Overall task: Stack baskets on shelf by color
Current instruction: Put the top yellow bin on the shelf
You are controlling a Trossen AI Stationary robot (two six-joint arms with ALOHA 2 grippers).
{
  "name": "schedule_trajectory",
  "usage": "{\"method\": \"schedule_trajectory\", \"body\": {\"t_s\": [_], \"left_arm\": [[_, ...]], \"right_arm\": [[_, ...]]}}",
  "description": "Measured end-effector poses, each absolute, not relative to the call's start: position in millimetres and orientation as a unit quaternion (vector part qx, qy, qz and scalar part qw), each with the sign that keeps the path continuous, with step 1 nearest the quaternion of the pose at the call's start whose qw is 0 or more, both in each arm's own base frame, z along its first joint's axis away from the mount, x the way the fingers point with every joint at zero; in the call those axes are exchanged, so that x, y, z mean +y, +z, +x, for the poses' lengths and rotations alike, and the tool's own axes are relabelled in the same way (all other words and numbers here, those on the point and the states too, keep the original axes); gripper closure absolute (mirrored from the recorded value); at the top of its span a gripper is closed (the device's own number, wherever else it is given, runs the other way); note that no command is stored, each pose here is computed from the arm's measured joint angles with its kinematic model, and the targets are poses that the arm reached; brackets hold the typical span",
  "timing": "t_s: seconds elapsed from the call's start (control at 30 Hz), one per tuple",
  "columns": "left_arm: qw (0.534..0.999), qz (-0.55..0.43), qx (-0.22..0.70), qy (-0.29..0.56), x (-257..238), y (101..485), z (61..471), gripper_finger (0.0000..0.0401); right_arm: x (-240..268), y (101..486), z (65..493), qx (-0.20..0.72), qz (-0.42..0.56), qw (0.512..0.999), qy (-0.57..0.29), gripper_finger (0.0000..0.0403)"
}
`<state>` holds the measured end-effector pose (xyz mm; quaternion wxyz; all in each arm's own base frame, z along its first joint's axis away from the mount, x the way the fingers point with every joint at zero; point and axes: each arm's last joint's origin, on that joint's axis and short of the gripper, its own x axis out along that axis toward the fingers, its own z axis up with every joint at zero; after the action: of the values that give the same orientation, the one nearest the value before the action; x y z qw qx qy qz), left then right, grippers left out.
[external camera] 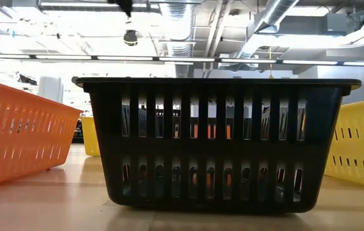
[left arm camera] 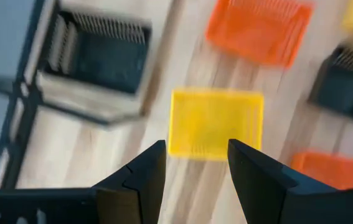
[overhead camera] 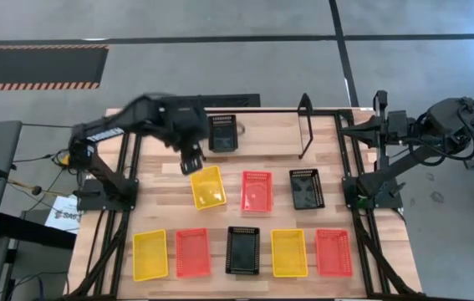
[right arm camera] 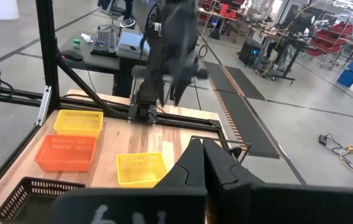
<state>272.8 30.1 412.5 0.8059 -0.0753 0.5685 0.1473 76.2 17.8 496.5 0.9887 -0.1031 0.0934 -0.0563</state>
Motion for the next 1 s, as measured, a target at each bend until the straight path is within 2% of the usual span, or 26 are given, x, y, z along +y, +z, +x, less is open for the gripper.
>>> {"method": "schedule_trajectory", "body": {"t_s": [0.2,0.4,0.53,0.77,1.0], "left_arm": [[0.742,-0.106,0.636,0.184,10.0,356.5,266.5,0.0241],[0.762,-0.141,0.611,0.164,-14.9,312.6,269.8,0.0241],[0.738,-0.165,0.623,0.202,-22.6,289.9,263.9,0.0241],[0.698,-0.197,0.634,0.269,-27.0,268.4,255.1,0.0241],[0.697,-0.288,0.534,0.382,-22.5,267.9,263.0,0.0241]], "right_arm": [[17.8,496.4,76.2,0.094,-0.103,0.989,-0.056,0.0401],[17.8,496.4,76.2,0.094,-0.103,0.989,-0.056,0.0401],[17.8,496.4,76.2,0.094,-0.103,0.989,-0.056,0.0401],[17.9,497.3,76.4,0.089,-0.101,0.989,-0.056,0.0401],[18.6,497.6,77.9,0.089,-0.101,0.989,-0.056,0.0401]]}}
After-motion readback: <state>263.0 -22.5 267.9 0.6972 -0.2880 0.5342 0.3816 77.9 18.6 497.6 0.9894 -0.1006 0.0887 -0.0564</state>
